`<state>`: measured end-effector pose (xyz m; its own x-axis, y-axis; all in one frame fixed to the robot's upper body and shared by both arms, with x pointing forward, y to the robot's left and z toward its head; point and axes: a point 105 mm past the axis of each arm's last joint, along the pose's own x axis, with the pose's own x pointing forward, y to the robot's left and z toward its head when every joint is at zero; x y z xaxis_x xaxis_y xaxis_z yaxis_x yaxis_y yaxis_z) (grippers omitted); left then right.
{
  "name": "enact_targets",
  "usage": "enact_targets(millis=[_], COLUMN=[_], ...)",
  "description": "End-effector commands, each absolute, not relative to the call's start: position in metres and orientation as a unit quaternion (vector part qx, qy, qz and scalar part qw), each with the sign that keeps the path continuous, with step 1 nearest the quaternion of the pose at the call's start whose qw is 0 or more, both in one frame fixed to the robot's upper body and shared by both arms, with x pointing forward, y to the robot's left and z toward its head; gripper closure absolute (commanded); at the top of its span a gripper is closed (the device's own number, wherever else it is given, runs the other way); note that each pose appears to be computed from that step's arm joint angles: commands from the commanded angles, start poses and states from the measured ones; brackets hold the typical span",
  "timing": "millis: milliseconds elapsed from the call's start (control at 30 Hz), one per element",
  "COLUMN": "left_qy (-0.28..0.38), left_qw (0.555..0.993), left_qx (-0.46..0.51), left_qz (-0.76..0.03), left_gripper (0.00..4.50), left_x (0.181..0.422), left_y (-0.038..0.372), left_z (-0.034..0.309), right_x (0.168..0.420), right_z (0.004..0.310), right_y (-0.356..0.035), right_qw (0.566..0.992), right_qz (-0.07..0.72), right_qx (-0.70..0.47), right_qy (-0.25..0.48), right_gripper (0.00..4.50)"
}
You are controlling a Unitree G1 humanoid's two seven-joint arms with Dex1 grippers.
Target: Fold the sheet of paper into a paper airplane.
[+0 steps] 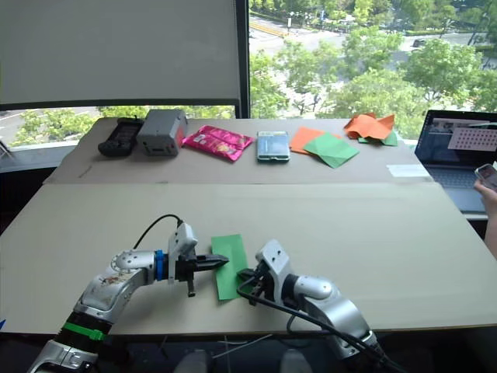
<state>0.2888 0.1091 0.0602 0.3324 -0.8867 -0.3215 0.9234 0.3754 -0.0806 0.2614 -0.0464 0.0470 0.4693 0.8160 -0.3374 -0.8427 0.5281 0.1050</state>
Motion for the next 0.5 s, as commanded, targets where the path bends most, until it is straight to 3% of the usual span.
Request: enact_targets(millis=[33,200,500], left_qy=[0.148,0.173,0.172], left_qw=[0.808,0.793,0.789], left_qx=[0.091,0.148,0.161], left_qz=[-0.563,-0.565,-0.568], left_gripper=[4.50,4.50,4.50], left_x=[0.288,0.281,0.277], left_y=[0.109,0.116,0.115], left_z=[0.061,0.040,0.036], right_x=[0.269,0.295,0.333], right_z=[0.044,0.052,0.043], right_y=[-0.054,-0.055,-0.053], right_qw=[0.861,0.865,0.862], right_qz=[0.470,0.466,0.464], right_qx=[-0.059,-0.091,-0.115], right_qy=[0.187,0.163,0.171], right_gripper=[4.49,4.49,4.49])
